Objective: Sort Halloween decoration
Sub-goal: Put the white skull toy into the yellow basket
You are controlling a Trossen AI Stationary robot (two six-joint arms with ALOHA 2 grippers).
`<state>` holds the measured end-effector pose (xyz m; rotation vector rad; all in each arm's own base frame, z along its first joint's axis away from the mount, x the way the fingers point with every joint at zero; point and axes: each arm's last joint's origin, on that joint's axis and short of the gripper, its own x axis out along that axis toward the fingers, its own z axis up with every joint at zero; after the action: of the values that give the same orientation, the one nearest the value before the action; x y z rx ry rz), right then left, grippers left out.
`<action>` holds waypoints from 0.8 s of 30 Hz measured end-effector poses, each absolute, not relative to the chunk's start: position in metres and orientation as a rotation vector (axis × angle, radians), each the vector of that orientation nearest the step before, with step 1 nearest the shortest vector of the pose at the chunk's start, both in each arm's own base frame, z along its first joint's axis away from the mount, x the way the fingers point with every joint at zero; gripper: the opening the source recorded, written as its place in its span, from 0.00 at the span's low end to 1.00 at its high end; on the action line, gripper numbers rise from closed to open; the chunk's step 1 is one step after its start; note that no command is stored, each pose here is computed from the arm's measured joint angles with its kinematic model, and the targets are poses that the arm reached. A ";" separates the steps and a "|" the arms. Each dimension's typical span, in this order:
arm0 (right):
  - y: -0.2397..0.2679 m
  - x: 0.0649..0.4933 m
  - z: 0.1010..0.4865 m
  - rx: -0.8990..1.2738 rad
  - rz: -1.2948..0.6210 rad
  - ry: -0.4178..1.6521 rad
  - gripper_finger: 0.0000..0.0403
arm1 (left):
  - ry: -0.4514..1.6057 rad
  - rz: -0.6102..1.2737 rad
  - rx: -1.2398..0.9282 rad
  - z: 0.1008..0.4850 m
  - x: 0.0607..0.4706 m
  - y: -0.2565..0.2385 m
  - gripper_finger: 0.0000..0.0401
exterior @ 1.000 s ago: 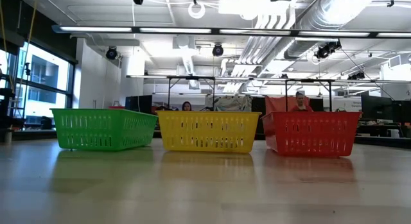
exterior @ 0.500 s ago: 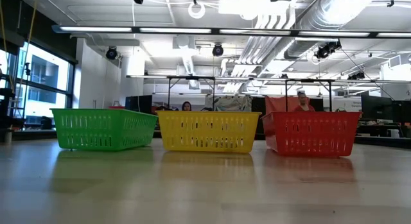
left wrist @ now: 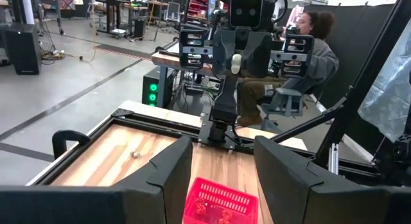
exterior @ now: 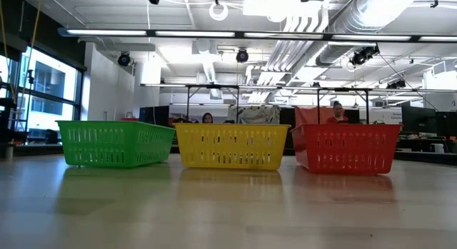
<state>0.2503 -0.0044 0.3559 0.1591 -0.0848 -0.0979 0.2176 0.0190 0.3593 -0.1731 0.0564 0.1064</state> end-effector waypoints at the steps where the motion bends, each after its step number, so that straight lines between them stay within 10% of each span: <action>1: -0.004 0.250 0.356 0.159 -0.098 -0.085 0.04 | 0.056 0.106 -0.173 0.359 0.218 0.019 0.39; 24: -0.003 0.252 0.355 0.192 -0.046 -0.079 0.04 | 0.055 0.136 -0.172 0.359 0.218 0.020 0.39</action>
<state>0.2517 -0.0029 0.3549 0.1916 -0.0786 -0.0458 0.2176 0.0198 0.3591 -0.1725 0.0551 0.1357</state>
